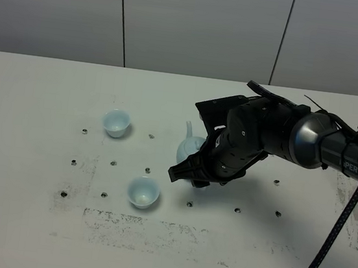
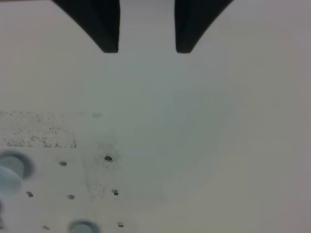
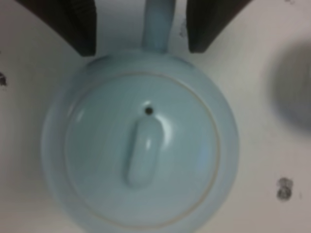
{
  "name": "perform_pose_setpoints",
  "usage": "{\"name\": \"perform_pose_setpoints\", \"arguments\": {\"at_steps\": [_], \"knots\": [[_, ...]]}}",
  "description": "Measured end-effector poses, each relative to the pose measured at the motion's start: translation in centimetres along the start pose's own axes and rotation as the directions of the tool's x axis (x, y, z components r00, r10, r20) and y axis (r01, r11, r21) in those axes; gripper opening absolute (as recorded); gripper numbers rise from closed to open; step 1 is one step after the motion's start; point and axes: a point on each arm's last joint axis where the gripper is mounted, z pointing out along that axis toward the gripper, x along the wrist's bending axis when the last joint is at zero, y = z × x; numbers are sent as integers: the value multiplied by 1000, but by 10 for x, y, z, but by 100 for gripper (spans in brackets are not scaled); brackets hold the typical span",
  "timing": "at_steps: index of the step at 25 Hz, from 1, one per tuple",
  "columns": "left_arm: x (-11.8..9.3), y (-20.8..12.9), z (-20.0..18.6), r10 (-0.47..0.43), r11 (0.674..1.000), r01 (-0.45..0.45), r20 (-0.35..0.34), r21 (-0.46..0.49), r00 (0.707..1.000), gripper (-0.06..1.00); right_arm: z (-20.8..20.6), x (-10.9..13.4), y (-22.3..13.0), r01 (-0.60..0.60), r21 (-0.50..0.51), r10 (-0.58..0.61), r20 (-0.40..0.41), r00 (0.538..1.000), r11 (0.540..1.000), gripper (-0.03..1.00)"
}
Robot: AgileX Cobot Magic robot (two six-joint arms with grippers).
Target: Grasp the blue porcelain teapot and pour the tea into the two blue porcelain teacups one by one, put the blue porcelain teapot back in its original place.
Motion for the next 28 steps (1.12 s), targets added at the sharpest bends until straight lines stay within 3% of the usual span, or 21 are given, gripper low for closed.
{"name": "perform_pose_setpoints", "arguments": {"at_steps": [10,16,28], "knots": [[0,0,0,0,1000,0,0,0,1000,34,9,0,-2,-2,15,2,1,1000,1000,34],[0,0,0,0,1000,0,0,0,1000,34,9,-1,0,32,-6,-32,5,999,999,7],[0,0,0,0,1000,0,0,0,1000,34,9,0,2,40,-34,-40,3,999,999,6]]}}
